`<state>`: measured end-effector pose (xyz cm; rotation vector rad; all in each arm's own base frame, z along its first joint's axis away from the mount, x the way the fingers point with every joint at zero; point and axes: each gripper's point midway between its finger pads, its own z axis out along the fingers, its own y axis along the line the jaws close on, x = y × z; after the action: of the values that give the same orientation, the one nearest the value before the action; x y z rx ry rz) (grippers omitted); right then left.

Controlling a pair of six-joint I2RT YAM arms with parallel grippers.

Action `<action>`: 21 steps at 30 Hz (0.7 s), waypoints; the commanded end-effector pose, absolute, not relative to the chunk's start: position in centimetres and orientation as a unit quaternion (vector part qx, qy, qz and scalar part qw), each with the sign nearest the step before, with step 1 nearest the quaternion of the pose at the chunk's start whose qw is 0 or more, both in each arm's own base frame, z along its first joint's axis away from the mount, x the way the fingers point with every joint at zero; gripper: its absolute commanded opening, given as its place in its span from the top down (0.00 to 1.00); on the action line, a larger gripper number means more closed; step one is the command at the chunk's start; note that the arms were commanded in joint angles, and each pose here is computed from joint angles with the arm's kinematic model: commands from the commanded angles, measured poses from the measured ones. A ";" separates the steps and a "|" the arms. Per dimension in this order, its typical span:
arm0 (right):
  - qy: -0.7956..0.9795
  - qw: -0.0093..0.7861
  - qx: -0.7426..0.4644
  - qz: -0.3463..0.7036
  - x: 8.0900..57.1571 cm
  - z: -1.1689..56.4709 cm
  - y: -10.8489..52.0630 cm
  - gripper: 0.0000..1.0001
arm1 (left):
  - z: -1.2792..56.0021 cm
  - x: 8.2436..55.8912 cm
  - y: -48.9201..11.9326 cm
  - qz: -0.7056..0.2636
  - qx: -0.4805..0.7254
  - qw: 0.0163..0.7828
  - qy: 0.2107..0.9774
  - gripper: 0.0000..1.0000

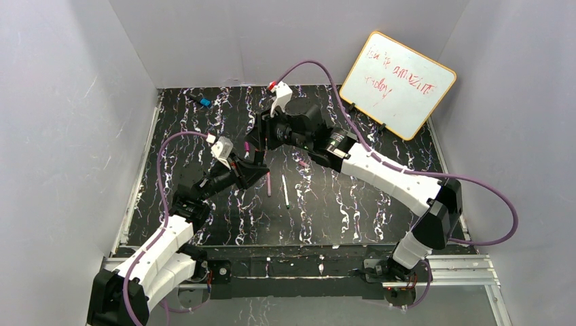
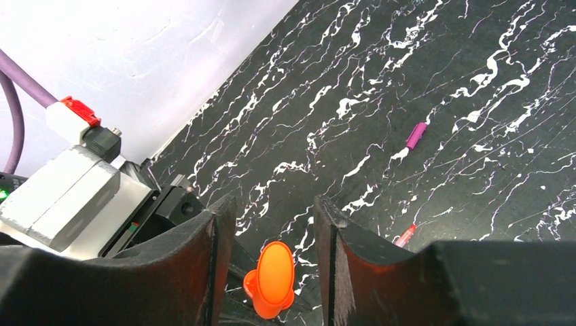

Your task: Insert the pens into the pen caps

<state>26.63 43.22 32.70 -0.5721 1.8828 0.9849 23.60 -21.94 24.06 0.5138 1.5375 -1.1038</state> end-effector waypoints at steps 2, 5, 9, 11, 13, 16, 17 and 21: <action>0.724 0.501 -0.222 0.420 26.4 37.4 42.1 0.48 | 25.0 23.7 -21.7 -0.460 0.223 0.573 0.640 1.00; 0.724 0.498 -0.224 0.421 26.2 37.4 42.2 0.51 | 25.0 23.7 -21.7 -0.459 0.223 0.574 0.640 1.00; 0.725 0.494 -0.226 0.423 26.0 37.2 42.2 0.54 | 25.1 23.8 -21.7 -0.458 0.222 0.575 0.640 1.00; 0.727 0.490 -0.228 0.424 25.9 36.9 42.2 0.54 | 25.2 23.8 -21.6 -0.456 0.221 0.578 0.639 1.00; 0.728 0.487 -0.229 0.425 25.8 36.7 42.3 0.54 | 25.3 23.8 -21.6 -0.456 0.221 0.579 0.639 1.00; 0.732 0.481 -0.229 0.424 25.7 36.1 42.3 0.54 | 25.3 23.9 -21.6 -0.454 0.222 0.580 0.639 1.00; 0.733 0.480 -0.229 0.424 25.7 36.0 42.3 0.54 | 25.4 23.9 -21.6 -0.454 0.222 0.580 0.639 1.00; 0.735 0.478 -0.229 0.424 25.7 35.7 42.3 0.55 | 25.4 23.9 -21.6 -0.455 0.221 0.579 0.639 1.00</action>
<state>26.20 42.66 32.78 -0.5724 1.8769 0.9890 23.83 -21.75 23.74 0.5039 1.5509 -1.0848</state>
